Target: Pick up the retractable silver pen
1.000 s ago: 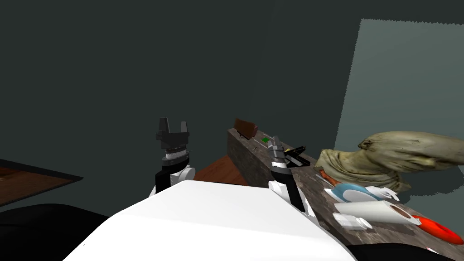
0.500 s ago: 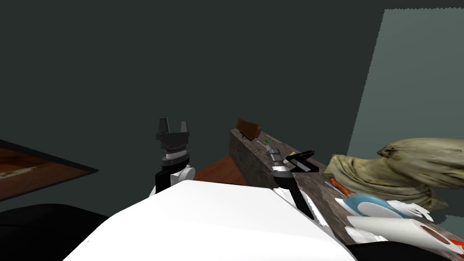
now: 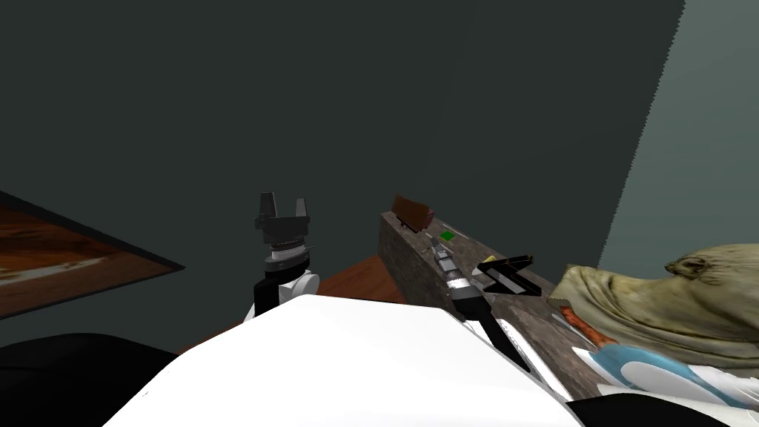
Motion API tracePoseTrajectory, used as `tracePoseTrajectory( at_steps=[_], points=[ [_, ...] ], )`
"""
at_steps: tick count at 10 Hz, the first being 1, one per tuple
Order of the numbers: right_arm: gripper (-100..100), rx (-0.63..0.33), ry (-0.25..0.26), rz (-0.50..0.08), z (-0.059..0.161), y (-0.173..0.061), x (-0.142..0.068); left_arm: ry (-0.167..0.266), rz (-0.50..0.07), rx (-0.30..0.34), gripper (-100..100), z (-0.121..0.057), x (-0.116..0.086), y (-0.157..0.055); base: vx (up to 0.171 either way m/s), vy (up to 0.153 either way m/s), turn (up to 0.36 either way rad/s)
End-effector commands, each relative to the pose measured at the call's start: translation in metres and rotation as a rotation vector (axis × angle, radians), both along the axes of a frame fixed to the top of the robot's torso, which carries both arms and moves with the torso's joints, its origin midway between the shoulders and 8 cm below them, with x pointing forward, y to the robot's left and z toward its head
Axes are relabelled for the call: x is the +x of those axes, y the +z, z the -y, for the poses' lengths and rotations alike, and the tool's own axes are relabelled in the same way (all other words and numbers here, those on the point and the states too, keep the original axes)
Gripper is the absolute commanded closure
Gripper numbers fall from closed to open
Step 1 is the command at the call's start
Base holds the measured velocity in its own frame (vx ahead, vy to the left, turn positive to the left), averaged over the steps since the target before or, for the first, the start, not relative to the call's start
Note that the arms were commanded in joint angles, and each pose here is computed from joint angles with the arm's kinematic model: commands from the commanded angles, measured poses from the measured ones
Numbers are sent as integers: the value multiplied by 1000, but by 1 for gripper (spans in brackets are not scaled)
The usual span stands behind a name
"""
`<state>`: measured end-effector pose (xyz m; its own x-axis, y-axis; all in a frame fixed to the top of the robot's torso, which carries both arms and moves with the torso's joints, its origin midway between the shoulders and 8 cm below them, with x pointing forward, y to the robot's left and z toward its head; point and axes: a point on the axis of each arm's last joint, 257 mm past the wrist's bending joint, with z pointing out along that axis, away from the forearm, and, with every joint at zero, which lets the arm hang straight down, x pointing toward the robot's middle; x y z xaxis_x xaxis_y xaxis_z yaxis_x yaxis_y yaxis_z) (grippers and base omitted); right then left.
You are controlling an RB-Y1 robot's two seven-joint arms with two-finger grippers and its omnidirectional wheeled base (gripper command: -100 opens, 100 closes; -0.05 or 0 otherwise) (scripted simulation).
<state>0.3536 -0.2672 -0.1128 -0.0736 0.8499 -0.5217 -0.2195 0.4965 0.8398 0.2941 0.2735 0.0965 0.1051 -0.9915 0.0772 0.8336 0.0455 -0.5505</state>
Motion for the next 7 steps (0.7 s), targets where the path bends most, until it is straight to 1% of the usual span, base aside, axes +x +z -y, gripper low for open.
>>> tracePoseTrajectory(
  at_steps=[1, 2, 3, 4, 5, 6, 7],
  points=[
    [-100, -30, 17, -19, -1, -6, -1, 0, 0, 0, 0, 0, 0, 0, 6, -1, -11],
    [-100, -75, 19, -96, 0, -28, -10, 0, 0, 0, 0, 0, 0, 0, 13, 5, 183],
    [-100, -99, 38, -103, -2, -30, -10, 0, 0, 0, 0, 0, 0, 0, 16, 0, 111],
    [-100, -108, 45, -106, -3, -30, -11, 0, 0, 0, 0, 0, 0, 0, 8, -1, -14],
    [-100, -155, 47, -187, -1, -54, -22, 0, 0, 0, 0, 0, 0, 0, 15, 5, 191],
    [-100, -184, 71, -195, -2, -55, -23, 0, 0, 0, 0, 0, 0, 0, 17, -3, 116],
    [-100, -226, 73, -264, -1, -75, -34, 0, 0, 0, 0, 0, 0, 0, 25, -1, 208]
  ],
)
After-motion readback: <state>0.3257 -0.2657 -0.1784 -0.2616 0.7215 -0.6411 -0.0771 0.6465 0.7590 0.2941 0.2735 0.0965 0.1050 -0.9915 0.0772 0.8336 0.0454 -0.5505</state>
